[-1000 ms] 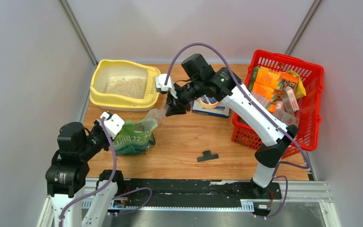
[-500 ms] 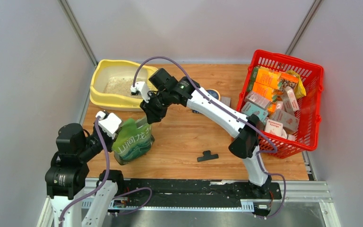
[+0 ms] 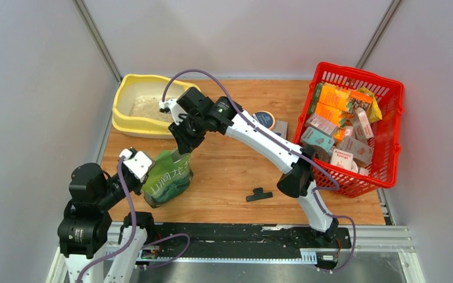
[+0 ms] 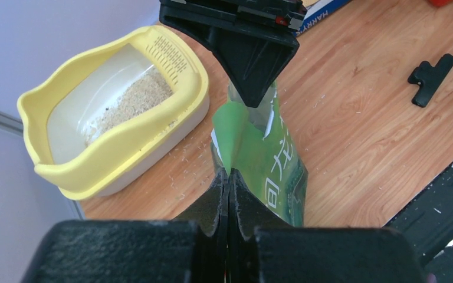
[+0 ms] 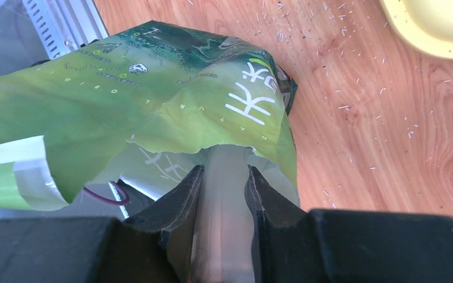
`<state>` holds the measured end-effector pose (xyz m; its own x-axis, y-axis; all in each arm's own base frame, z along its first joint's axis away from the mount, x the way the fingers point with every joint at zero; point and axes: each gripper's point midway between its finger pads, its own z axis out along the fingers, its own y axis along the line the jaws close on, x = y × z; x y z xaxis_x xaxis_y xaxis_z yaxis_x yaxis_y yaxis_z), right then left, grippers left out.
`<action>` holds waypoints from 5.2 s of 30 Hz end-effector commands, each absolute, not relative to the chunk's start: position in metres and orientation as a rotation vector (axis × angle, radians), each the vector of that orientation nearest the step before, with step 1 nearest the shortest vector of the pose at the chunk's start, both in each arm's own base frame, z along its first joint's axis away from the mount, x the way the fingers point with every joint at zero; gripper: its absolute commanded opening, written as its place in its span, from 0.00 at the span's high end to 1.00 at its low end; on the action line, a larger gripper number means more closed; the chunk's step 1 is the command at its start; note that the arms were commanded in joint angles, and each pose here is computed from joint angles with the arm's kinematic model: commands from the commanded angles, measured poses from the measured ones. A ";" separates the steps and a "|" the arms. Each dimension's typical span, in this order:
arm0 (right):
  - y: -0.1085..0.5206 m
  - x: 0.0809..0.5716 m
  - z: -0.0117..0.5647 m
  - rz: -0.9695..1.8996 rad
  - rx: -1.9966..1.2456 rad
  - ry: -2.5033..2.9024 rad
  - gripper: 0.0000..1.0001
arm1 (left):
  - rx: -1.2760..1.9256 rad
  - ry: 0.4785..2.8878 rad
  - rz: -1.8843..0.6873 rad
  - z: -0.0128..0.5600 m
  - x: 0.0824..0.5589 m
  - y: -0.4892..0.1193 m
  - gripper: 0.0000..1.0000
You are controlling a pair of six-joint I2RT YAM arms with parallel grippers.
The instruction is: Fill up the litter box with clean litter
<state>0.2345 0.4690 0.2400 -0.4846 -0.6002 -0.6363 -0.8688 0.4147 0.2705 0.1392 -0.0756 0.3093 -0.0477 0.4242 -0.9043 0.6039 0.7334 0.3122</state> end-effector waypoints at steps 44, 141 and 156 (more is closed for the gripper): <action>0.471 0.194 0.121 0.734 -1.215 2.661 1.00 | 0.766 1.518 -0.169 0.331 0.156 -0.081 1.00; 0.416 0.322 0.294 2.156 -0.666 2.261 1.00 | 0.996 1.461 0.416 0.380 0.158 -0.021 1.00; 0.422 0.330 0.303 2.226 -0.648 2.243 1.00 | 1.031 1.495 0.425 0.372 0.160 -0.018 1.00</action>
